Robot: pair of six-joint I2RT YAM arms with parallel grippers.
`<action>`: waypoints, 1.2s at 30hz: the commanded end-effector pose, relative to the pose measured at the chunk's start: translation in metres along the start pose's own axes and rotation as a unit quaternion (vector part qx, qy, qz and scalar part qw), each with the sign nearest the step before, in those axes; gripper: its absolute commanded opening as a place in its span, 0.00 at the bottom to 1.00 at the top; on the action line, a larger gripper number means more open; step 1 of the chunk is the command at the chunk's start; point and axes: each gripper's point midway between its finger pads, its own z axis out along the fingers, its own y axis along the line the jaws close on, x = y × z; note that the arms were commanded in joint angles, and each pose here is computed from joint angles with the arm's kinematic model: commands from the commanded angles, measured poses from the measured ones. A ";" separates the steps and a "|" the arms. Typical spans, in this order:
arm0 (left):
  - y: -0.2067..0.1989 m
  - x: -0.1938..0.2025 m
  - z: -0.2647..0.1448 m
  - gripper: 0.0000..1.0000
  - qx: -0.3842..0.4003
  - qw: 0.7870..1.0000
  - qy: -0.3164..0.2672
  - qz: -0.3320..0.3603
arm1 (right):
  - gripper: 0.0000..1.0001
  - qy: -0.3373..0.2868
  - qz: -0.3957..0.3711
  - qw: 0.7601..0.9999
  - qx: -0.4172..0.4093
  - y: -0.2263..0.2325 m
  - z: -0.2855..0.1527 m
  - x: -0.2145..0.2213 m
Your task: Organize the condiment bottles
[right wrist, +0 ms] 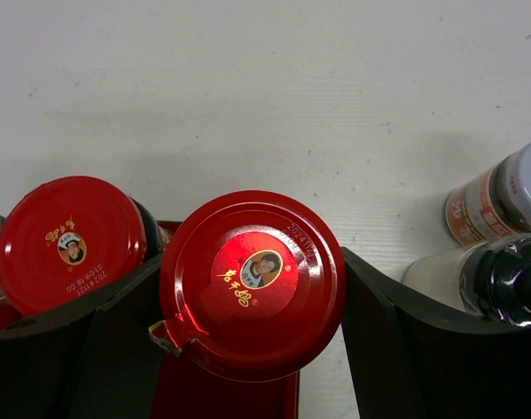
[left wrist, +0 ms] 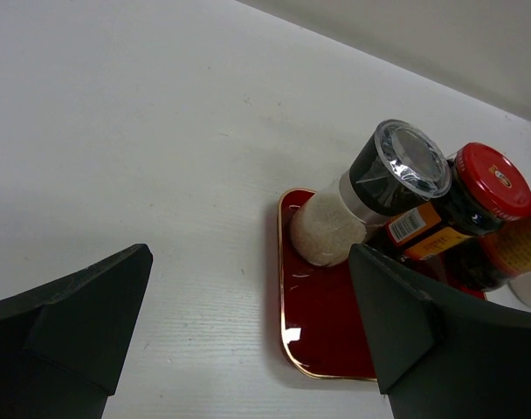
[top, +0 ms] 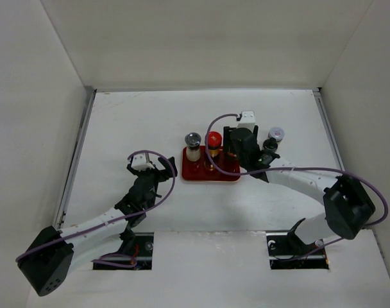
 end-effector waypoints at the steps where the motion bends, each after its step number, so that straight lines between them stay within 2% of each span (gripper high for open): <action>1: -0.013 -0.015 0.001 1.00 0.016 0.999 -0.024 -0.028 | 0.62 -0.062 0.059 0.996 -0.017 0.013 0.007 -0.040; 11: -0.011 -0.013 0.002 1.00 0.013 0.999 -0.021 -0.024 | 0.63 -0.057 0.059 0.996 -0.023 0.027 0.029 -0.025; 15: -0.010 -0.014 0.002 1.00 0.012 0.999 -0.022 -0.026 | 0.76 -0.059 0.061 0.996 -0.008 0.020 0.030 -0.019; 18: -0.011 -0.014 0.002 1.00 0.013 0.999 -0.023 -0.026 | 0.91 -0.065 0.062 0.996 -0.003 0.015 0.021 -0.025; 20: -0.012 -0.015 0.002 1.00 0.016 0.999 -0.022 -0.026 | 0.95 -0.075 0.070 0.995 0.002 0.008 0.013 -0.035; 23: -0.020 -0.015 0.000 0.87 0.029 0.999 -0.019 -0.024 | 0.98 -0.085 0.075 0.994 0.001 0.001 -0.002 -0.046; 29: -0.041 -0.028 -0.007 0.48 0.057 0.998 -0.026 -0.021 | 1.00 -0.103 0.095 0.990 -0.015 -0.014 -0.034 -0.057; 30: -0.046 -0.031 -0.008 0.43 0.062 0.998 -0.026 -0.018 | 0.94 -0.107 0.098 0.989 -0.017 -0.018 -0.041 -0.058; 33: -0.076 -0.028 -0.015 0.35 0.102 0.995 -0.010 -0.012 | 0.49 -0.121 0.112 0.986 -0.025 -0.033 -0.058 -0.061; 36: -0.115 -0.023 -0.021 0.32 0.143 0.990 0.007 0.008 | 0.23 -0.141 0.136 0.981 -0.010 -0.058 -0.072 -0.070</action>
